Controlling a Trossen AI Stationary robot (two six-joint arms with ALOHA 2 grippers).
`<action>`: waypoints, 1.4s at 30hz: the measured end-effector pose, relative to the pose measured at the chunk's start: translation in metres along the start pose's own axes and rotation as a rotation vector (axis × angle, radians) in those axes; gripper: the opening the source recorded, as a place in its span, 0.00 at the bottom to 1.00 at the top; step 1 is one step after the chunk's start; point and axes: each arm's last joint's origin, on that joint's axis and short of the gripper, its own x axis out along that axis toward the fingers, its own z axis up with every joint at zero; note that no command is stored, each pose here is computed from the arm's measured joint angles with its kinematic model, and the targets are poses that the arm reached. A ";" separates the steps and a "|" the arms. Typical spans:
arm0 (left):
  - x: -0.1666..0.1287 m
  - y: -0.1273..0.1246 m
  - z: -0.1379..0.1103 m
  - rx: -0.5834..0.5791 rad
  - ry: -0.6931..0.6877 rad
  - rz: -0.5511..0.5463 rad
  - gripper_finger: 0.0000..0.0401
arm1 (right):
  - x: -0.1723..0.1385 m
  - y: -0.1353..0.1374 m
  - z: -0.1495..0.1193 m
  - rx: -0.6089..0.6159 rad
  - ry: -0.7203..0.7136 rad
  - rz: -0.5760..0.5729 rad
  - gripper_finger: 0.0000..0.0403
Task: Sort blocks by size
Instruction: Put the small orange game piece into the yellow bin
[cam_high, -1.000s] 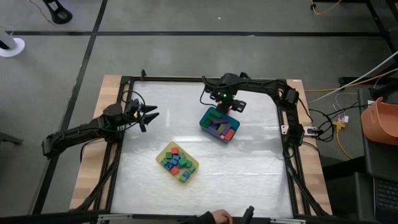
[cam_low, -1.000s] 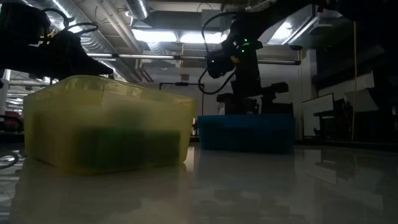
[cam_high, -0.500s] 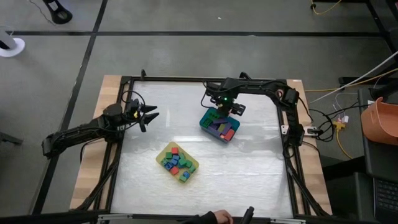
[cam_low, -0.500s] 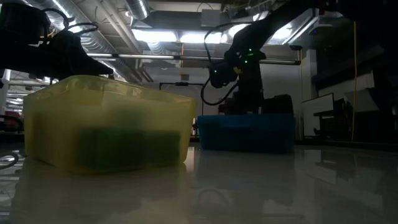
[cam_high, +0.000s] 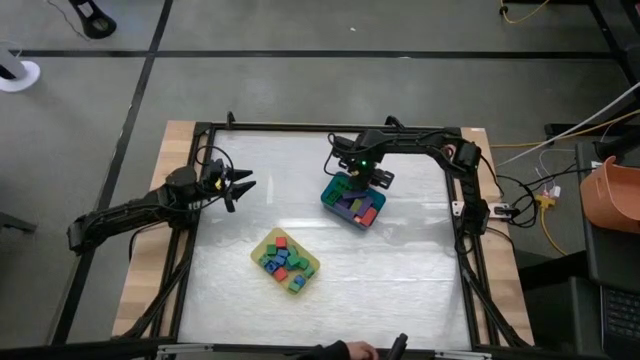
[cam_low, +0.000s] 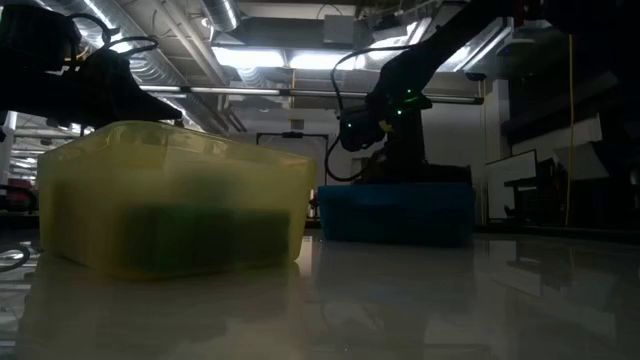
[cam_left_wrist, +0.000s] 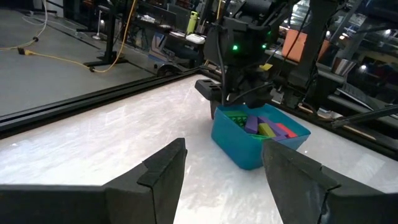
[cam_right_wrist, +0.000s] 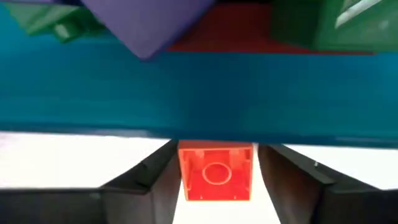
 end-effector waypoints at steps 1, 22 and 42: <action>0.000 0.000 0.000 0.000 0.000 0.000 0.50 | 0.000 0.000 0.000 0.000 0.000 0.000 0.51; 0.000 0.000 0.000 0.000 0.000 0.000 0.50 | -0.010 -0.004 -0.004 -0.046 0.144 -0.007 0.40; 0.000 0.000 0.000 0.000 0.000 0.000 0.50 | -0.098 -0.037 0.029 -0.095 0.063 -0.277 0.39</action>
